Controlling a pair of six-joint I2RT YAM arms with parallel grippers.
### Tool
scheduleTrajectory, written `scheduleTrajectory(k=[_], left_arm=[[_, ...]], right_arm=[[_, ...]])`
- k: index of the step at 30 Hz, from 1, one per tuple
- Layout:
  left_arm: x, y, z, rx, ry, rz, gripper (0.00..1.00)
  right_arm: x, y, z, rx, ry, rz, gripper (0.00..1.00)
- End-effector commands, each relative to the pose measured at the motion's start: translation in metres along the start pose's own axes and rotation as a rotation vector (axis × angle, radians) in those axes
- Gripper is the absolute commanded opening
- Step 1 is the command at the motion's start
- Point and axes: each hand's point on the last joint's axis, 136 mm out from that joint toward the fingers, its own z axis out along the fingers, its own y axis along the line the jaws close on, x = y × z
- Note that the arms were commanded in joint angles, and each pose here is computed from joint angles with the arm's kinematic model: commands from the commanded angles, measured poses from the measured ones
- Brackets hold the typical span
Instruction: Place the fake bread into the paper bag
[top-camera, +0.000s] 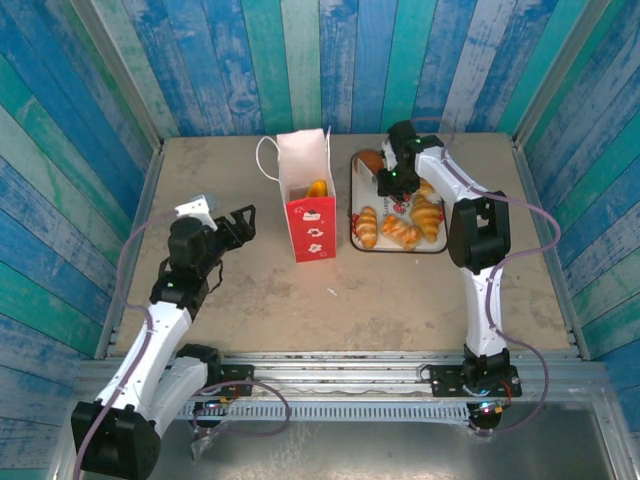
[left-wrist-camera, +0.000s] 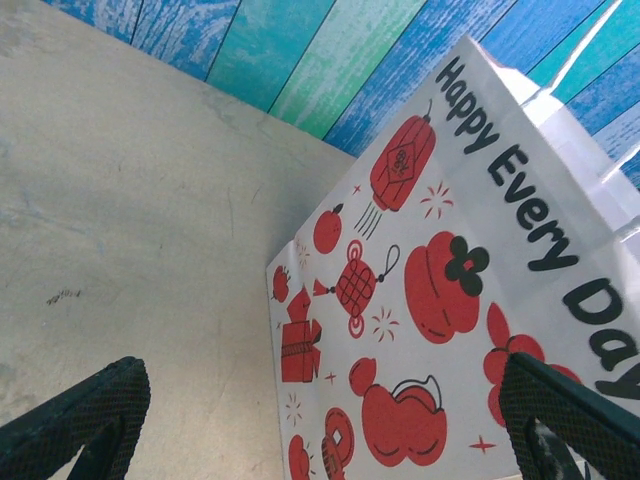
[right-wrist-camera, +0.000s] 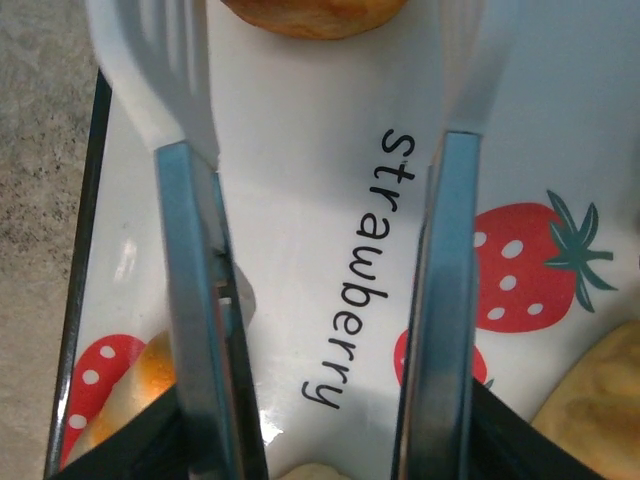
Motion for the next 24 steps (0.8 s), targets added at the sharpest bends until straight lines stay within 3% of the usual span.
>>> scheduleTrajectory(k=[1,8,17,24], left_arm=[[-0.016,-0.006,-0.003,-0.003,-0.031,0.031,0.94],[-0.027,-0.013,-0.011,-0.001,-0.045,0.046,0.94],[-0.058,-0.033,-0.031,0.014,-0.103,0.045,0.94],[-0.087,-0.066,-0.029,0.062,-0.033,0.087,0.96]], right_arm=[[-0.006,-0.002,-0.014,0.002,-0.027,0.004,0.43],[-0.004,-0.004,-0.042,0.025,-0.067,0.002,0.31],[0.015,-0.001,-0.103,0.031,-0.173,0.03,0.29],[0.038,0.009,-0.171,0.014,-0.305,0.077,0.28]])
